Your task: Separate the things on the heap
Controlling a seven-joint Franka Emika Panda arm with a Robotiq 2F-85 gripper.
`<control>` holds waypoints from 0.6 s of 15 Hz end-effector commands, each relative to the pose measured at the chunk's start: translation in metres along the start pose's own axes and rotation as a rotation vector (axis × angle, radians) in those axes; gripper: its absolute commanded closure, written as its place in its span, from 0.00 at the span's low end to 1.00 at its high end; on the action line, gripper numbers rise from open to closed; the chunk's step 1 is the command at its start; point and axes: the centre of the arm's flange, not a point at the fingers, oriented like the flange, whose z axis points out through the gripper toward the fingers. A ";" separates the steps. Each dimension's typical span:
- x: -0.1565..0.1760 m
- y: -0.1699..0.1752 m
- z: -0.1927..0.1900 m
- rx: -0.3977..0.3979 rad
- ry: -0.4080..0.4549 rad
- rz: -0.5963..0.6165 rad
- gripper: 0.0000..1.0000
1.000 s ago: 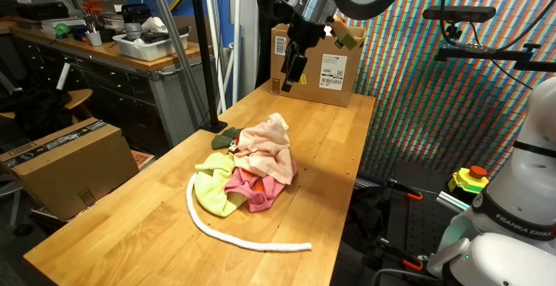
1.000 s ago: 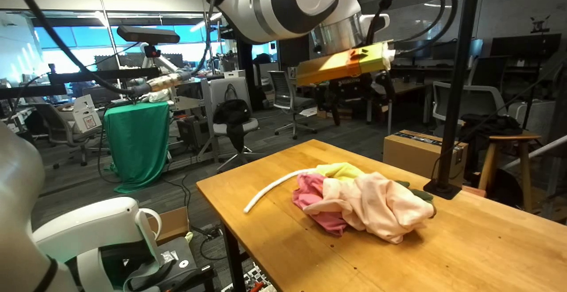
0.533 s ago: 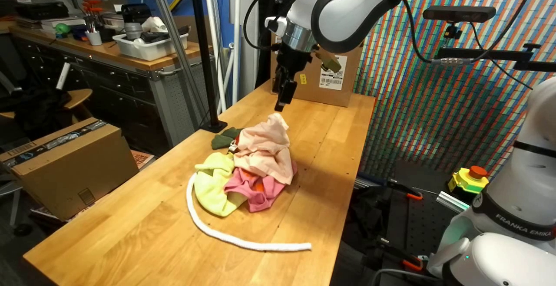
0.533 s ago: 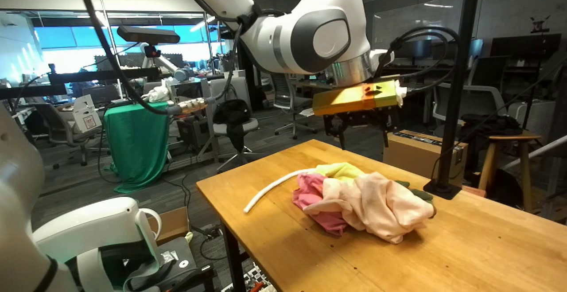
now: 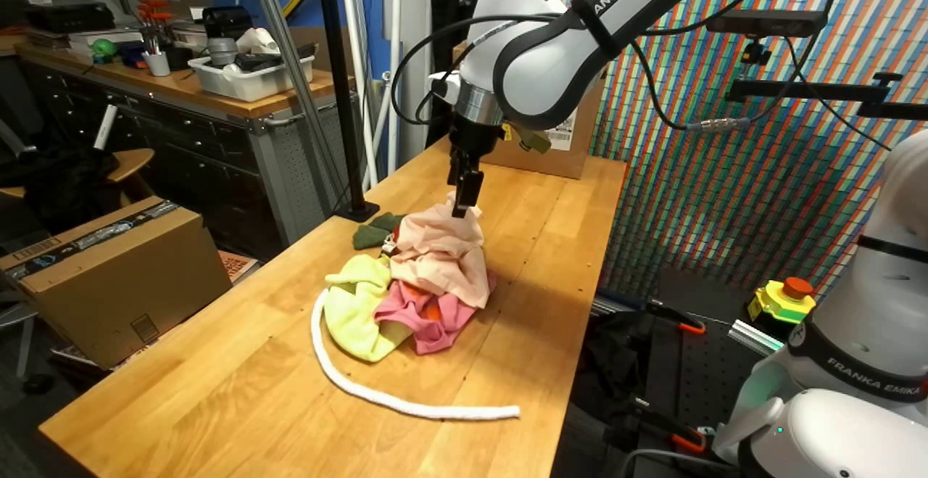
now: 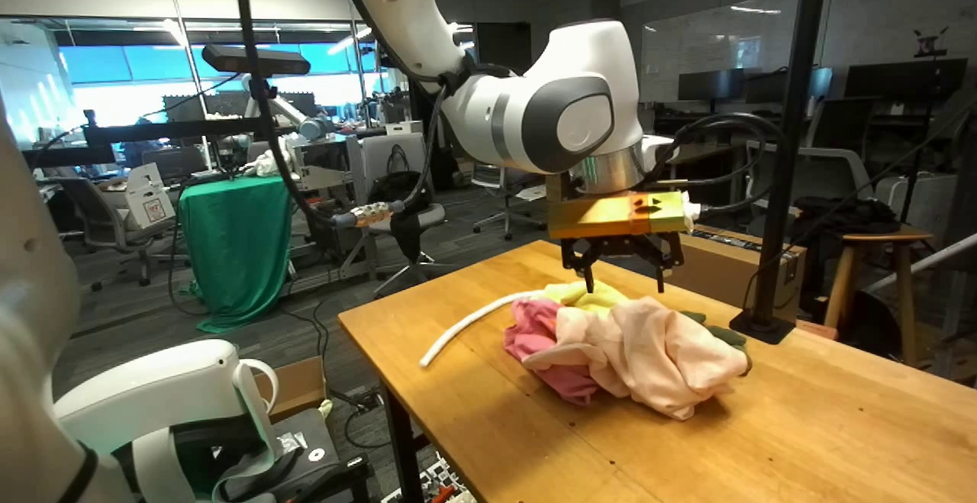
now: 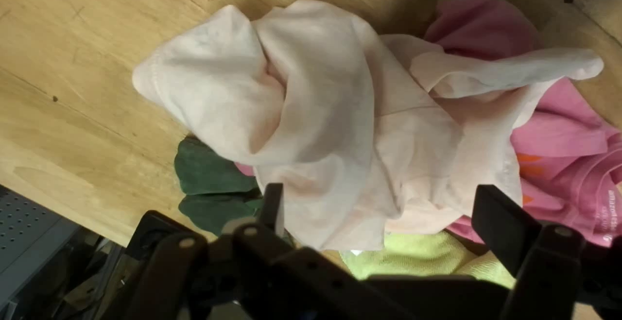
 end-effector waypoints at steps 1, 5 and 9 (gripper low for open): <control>0.011 0.011 0.024 0.016 -0.003 -0.011 0.00; 0.009 0.012 0.048 0.045 -0.042 -0.016 0.00; 0.005 0.013 0.071 0.076 -0.074 -0.042 0.00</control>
